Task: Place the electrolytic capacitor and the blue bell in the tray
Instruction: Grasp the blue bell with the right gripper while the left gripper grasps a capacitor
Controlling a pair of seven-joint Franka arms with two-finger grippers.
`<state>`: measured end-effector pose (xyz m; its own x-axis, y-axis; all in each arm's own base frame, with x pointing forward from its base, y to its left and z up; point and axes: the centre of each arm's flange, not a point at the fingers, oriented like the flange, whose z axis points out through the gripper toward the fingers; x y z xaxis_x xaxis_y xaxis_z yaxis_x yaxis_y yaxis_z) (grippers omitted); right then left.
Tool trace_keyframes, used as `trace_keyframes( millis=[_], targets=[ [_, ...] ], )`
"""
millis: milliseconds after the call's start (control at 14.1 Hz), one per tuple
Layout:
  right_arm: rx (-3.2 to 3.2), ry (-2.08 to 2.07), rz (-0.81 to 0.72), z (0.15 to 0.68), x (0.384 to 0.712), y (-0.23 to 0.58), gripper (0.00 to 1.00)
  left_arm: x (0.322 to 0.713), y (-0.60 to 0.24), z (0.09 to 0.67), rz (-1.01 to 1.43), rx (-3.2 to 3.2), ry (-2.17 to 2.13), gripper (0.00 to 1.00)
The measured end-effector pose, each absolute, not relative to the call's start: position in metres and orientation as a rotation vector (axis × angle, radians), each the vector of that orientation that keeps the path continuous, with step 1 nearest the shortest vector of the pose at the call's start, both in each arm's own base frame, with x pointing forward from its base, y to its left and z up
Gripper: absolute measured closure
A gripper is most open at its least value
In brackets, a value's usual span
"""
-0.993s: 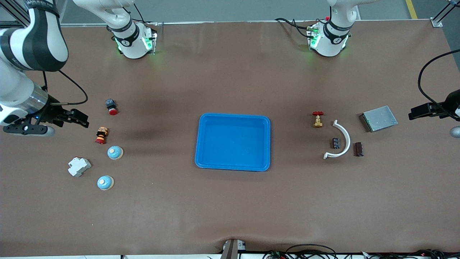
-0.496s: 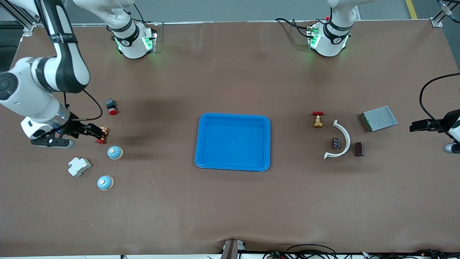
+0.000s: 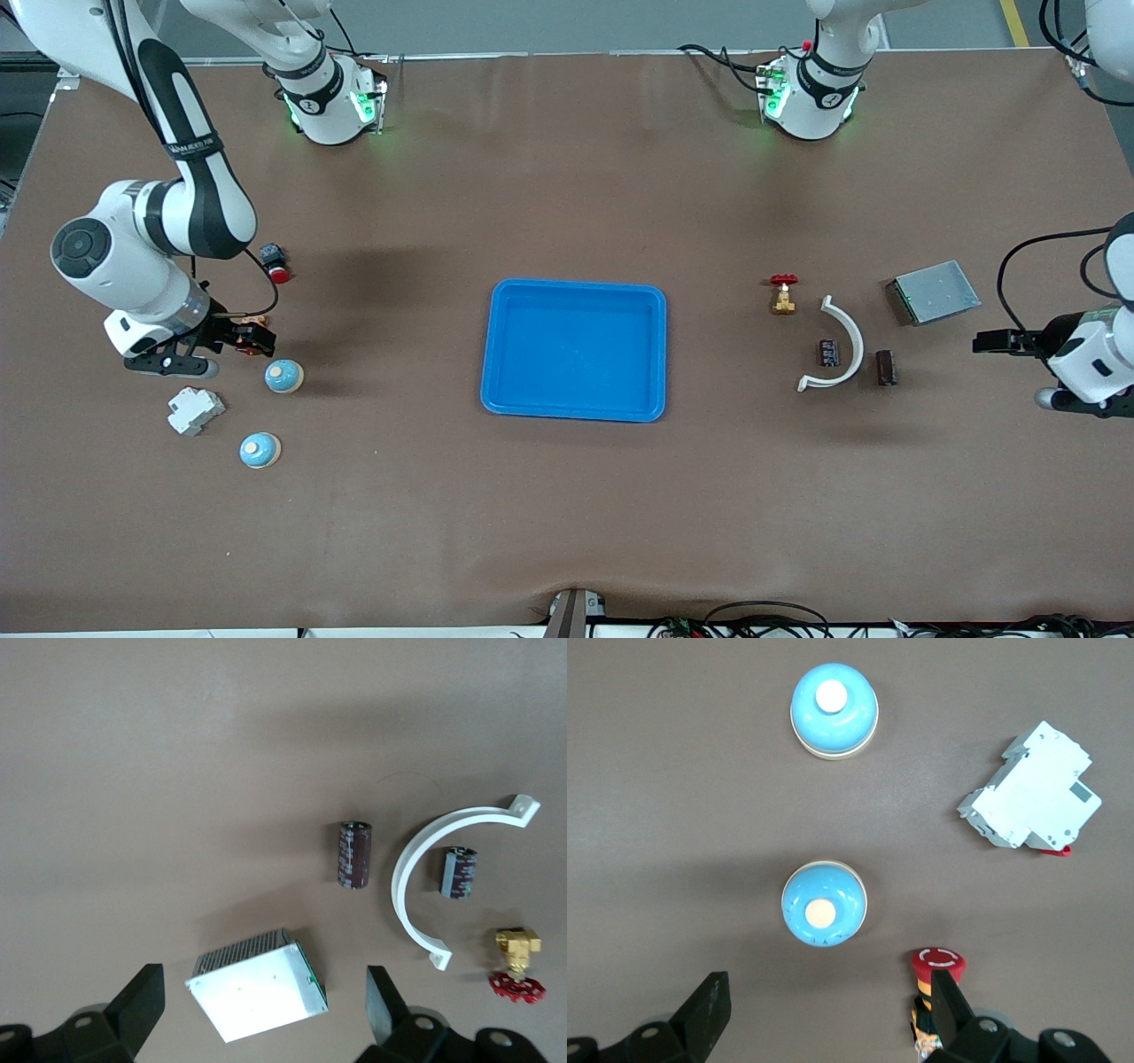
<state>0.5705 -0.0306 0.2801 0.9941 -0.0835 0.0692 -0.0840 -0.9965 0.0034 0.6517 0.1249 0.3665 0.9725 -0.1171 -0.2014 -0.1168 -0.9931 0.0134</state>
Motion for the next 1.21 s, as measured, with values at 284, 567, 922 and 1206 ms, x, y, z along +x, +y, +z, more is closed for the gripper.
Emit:
trace_keyframes(
  millis=[284,567,922,1206],
  targets=[
    [3.122,-0.129,0.148,0.244,0.575,-0.031,0.0,0.651,0.119,0.333,-0.303,3.118,-0.206,0.0],
    [3.116,-0.123,0.176,0.216,0.577,-0.03,0.0,0.651,0.111,0.315,-0.316,3.111,-0.226,0.0],
    [3.116,-0.111,0.2,0.211,0.582,-0.025,0.0,0.654,0.105,0.289,-0.263,3.119,-0.23,0.0],
    [3.112,-0.117,0.208,0.187,0.581,-0.024,0.0,0.656,0.085,0.274,-0.214,3.138,-0.123,0.0]
  ],
)
